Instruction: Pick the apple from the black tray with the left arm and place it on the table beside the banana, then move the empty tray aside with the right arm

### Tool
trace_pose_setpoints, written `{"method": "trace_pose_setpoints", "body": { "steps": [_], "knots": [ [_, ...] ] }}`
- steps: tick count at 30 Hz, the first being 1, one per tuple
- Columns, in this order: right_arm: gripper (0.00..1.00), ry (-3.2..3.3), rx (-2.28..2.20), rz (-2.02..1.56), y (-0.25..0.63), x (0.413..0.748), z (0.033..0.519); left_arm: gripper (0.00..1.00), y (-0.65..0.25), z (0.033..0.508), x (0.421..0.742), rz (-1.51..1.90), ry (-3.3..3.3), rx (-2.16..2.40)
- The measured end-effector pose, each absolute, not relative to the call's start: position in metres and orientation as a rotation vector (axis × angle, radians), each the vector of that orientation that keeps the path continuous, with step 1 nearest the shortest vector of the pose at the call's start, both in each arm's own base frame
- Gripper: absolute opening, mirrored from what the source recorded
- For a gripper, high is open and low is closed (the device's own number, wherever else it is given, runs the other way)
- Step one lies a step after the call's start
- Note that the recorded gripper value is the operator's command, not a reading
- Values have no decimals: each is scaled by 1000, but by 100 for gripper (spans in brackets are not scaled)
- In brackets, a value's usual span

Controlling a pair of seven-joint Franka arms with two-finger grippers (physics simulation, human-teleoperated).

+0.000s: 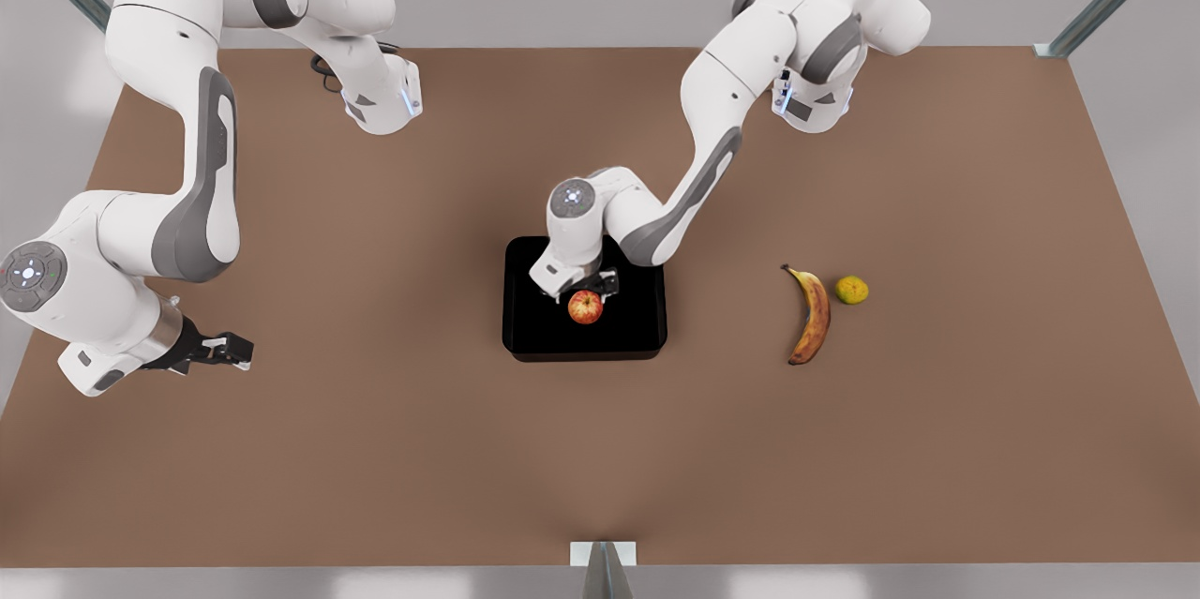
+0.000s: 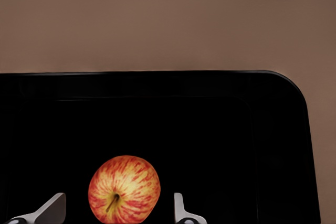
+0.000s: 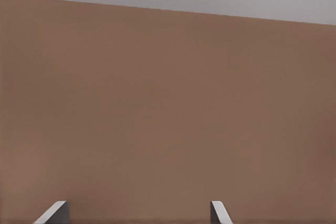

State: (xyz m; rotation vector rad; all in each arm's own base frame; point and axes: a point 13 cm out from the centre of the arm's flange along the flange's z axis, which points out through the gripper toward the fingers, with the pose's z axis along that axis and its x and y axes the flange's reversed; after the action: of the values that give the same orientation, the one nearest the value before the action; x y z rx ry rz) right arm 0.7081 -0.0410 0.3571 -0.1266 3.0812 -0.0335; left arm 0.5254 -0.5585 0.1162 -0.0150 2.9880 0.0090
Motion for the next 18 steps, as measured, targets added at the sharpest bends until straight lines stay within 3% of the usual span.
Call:
{"method": "trace_pose_setpoints", "body": {
  "steps": [18],
  "knots": [
    [100, 3080, -129, -34, -41, 708, 357, 100, -554, 54, 524, 15, 2950, -35]
  ]
}}
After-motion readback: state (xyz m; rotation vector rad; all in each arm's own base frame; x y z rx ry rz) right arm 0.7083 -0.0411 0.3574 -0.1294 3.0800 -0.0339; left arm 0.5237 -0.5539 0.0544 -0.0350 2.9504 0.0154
